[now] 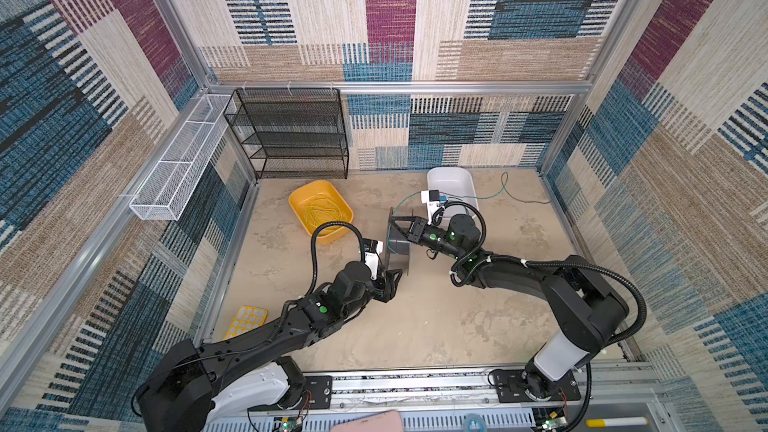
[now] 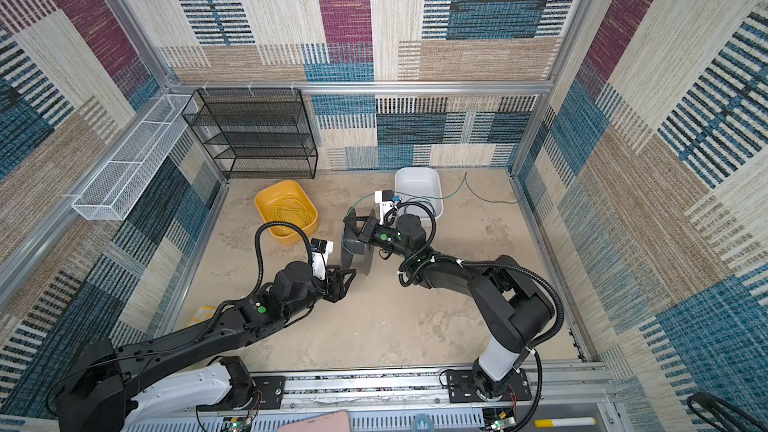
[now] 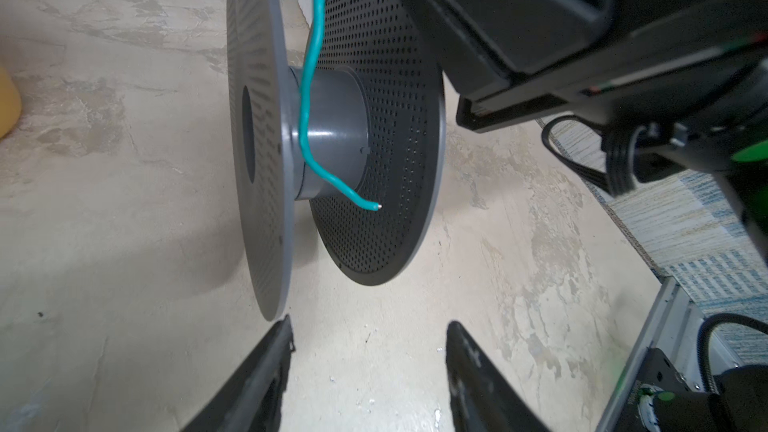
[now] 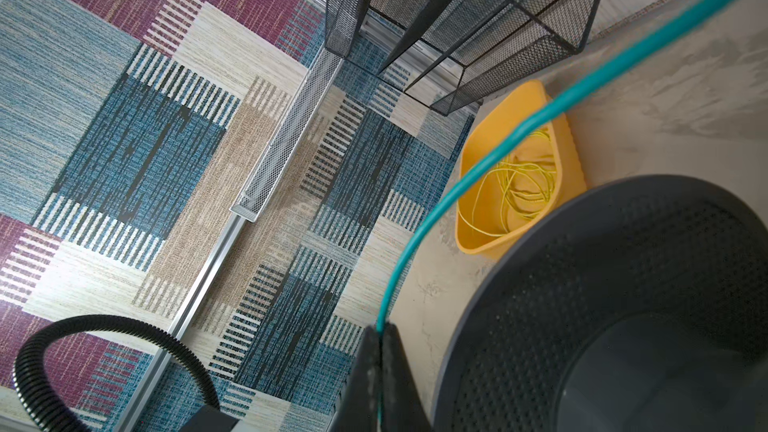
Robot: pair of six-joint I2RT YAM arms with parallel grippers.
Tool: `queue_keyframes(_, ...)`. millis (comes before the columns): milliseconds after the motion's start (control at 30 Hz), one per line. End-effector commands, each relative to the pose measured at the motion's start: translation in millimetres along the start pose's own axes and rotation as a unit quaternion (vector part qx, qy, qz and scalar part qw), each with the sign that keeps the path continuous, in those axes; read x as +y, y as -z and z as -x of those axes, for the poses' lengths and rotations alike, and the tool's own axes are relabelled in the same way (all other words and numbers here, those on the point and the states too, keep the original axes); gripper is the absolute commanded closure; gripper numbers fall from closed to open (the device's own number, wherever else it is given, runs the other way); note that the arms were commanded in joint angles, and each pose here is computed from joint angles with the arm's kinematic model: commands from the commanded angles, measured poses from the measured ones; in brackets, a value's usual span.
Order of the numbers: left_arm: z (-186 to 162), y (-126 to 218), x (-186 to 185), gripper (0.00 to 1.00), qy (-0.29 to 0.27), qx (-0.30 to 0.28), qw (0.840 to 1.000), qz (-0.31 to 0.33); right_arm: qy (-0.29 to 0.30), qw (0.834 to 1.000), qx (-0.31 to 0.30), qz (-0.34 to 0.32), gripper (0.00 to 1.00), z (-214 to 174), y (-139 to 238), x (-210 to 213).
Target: Wrap the cables
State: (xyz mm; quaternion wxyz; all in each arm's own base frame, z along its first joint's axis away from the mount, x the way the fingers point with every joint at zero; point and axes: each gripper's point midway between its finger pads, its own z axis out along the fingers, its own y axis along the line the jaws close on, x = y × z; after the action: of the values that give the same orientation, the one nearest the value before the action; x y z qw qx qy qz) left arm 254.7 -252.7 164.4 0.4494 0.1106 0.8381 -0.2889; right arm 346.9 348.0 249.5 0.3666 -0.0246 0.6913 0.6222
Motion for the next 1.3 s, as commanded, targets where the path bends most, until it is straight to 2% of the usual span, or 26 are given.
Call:
queue_keyframes(0, 11.4, 2.0, 2.2, 0.39, -0.009, -0.023, 1.0, -0.006, 0.017, 1.0, -0.009, 0.013, 1.0, 4.7, -2.2, 5.3)
queue_keyframes(367, 35.9, 19.2, 15.8, 0.35, 0.044, -0.085, 0.993, -0.066, 0.023, 1.0, -0.015, 0.009, 1.0, 5.6, -1.7, 1.7)
queue_keyframes(667, 53.9, 2.2, 6.4, 0.32, 0.08, -0.111, 0.986, -0.096, 0.023, 0.999, -0.021, 0.007, 1.0, 6.6, -1.3, -0.1)
queue_keyframes(900, 75.2, -5.8, 15.9, 0.32, 0.083, -0.159, 0.983, -0.041, 0.019, 0.999, -0.023, 0.012, 1.0, 6.3, 1.5, 3.1)
queue_keyframes(1267, 66.6, -20.1, 22.9, 0.41, 0.035, -0.136, 0.988, 0.07, 0.021, 0.999, -0.031, 0.013, 1.0, 8.5, 4.2, 4.1)
